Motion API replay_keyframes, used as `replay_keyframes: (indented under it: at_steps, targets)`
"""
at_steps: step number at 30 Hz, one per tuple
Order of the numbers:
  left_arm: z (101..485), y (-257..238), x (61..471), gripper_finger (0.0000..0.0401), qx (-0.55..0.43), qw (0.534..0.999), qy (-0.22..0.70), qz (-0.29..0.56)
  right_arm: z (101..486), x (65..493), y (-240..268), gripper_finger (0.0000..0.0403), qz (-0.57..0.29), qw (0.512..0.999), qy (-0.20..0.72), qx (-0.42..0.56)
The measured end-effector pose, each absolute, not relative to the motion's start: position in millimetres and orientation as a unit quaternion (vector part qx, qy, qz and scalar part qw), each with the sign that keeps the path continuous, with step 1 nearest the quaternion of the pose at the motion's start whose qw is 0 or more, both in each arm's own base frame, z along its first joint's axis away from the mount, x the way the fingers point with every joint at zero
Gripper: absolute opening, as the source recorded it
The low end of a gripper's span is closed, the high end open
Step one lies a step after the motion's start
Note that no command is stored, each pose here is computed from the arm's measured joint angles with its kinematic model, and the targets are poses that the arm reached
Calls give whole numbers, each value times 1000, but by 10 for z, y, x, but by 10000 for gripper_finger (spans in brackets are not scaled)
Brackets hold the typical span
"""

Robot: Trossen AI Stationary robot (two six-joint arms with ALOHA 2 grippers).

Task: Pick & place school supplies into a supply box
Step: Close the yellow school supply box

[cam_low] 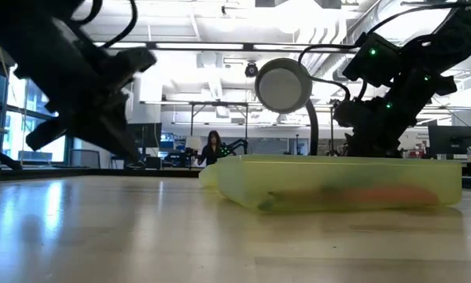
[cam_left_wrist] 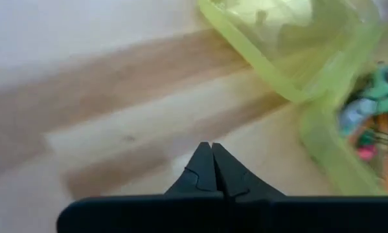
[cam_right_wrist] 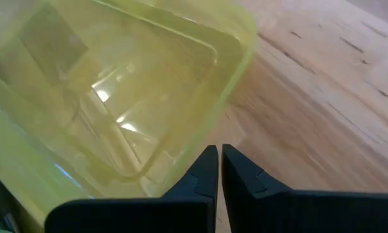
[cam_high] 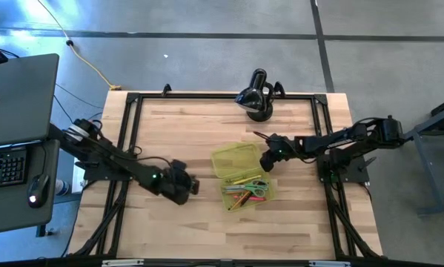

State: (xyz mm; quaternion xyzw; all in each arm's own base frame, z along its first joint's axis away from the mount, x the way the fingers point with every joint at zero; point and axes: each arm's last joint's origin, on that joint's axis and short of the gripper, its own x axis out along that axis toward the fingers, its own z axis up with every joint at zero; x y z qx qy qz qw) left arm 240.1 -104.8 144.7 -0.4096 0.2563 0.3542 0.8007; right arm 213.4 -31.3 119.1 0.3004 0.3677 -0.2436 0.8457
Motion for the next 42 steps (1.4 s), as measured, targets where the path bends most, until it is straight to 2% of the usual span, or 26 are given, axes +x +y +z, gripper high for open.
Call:
replay_keyframes:
  at_steps: [2, 5, 8, 11, 18, 24, 34, 42]
  targets:
    - [1384, -1023, 2393, 11, -392, 810, 250, 357, 1194, 2137, -314, 0, -240, 849, 368, 293]
    - [1294, -948, 2415, 35, -384, 806, 259, 369, 1196, 2138, -318, 0, -243, 851, 367, 286]
    - [1279, -836, 2509, 64, -413, 791, 245, 379, 1195, 2135, -321, 0, -250, 850, 365, 287]
    - [1263, -715, 2594, 76, -434, 780, 233, 385, 1194, 2134, -322, 0, -253, 849, 365, 285]
    - [1145, -420, 2765, 49, -467, 756, 239, 391, 1204, 2142, -331, 0, -263, 852, 355, 281]
    - [1074, -252, 2906, 18, -464, 769, 214, 384, 1218, 2152, -345, 0, -278, 856, 340, 273]
    - [1107, -92, 3036, 37, -430, 799, 203, 367, 1260, 2198, -347, 0, -259, 872, 317, 268]
    - [1136, -64, 3065, 13, -412, 813, 198, 362, 1269, 2206, -350, 0, -258, 877, 313, 257]
